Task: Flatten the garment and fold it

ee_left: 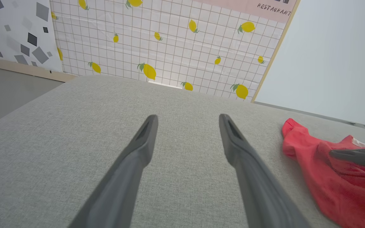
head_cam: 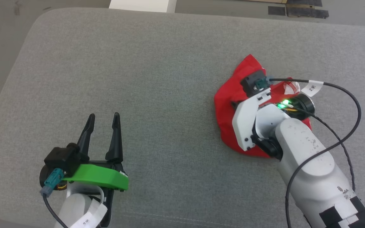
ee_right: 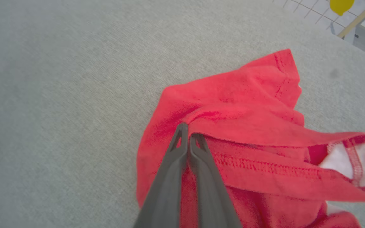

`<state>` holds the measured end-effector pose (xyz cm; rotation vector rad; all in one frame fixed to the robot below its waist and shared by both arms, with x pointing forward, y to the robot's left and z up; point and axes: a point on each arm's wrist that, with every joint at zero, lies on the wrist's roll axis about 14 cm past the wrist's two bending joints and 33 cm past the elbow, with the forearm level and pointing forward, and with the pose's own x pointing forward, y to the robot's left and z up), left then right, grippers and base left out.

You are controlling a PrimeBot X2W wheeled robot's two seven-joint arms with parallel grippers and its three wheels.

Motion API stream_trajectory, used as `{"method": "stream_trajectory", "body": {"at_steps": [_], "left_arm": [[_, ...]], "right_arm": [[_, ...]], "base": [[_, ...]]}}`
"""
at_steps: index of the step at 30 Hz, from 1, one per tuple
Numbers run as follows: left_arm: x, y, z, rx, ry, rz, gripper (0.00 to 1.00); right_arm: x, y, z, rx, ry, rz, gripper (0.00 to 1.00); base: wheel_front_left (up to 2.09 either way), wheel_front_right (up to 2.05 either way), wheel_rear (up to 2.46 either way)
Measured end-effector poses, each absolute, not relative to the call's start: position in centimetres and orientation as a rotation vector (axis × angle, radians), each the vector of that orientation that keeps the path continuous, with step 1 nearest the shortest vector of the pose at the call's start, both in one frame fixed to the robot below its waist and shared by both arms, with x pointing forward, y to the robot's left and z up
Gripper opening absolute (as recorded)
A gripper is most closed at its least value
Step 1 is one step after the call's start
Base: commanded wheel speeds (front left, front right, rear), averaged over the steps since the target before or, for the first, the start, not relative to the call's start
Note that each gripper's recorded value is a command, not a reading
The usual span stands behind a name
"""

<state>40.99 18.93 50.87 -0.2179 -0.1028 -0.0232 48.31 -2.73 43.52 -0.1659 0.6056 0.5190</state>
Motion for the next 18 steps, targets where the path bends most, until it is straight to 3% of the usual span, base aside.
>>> {"method": "stream_trajectory", "body": {"at_steps": [5,11,18], "left_arm": [[40.9,18.8,51.3,-0.220,-0.113,-0.026,1.00],[40.8,18.4,51.9,-0.223,-0.127,-0.039,1.00],[40.2,18.0,52.5,-0.224,-0.142,-0.052,1.00]], "right_arm": [[49.4,0.1,48.9,-0.111,0.410,0.593,0.00],[50.2,3.1,59.2,-0.010,0.089,0.684,0.00],[50.0,1.7,68.2,0.123,-0.211,0.660,0.00]], "base": [[0.00,0.00,0.00],[0.00,0.00,0.00],[0.00,0.00,0.00]]}}
